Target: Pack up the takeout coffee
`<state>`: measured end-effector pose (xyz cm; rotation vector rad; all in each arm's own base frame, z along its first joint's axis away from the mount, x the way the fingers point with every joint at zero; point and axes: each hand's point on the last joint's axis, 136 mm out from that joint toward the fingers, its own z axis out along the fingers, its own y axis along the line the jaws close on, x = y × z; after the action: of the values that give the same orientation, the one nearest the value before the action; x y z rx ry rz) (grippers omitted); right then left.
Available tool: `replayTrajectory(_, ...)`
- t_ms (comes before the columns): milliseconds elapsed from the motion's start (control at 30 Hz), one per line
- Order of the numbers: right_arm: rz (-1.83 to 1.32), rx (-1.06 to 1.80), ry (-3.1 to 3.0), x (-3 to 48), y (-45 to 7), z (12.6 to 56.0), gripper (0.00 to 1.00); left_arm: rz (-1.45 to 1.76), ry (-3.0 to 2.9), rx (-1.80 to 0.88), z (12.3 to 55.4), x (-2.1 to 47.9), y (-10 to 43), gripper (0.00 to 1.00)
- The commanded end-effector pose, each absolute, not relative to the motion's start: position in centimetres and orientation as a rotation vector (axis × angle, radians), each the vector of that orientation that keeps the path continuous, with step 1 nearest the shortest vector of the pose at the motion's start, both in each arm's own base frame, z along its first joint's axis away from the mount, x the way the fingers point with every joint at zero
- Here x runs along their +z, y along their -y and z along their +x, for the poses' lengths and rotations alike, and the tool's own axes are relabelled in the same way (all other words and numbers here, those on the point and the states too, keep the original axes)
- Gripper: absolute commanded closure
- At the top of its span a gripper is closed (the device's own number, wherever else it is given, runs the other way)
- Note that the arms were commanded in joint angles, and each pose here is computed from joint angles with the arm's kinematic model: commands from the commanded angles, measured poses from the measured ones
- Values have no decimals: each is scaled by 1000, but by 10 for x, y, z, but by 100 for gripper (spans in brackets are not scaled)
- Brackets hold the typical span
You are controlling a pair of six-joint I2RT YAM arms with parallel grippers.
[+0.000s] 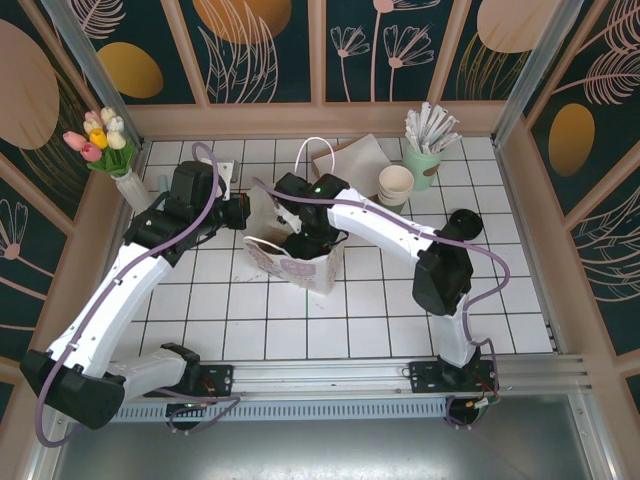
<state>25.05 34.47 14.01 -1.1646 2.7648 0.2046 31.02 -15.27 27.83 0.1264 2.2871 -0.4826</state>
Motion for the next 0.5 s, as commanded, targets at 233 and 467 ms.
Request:
replayTrajectory(233,-1178,241,-2661,184,-346,248,1,91,-2267,-460,315,291,148,100)
replayTrajectory(467,-1172,278,-2609,201,-350,250,1,87,-2285,-449,317,287,148,100)
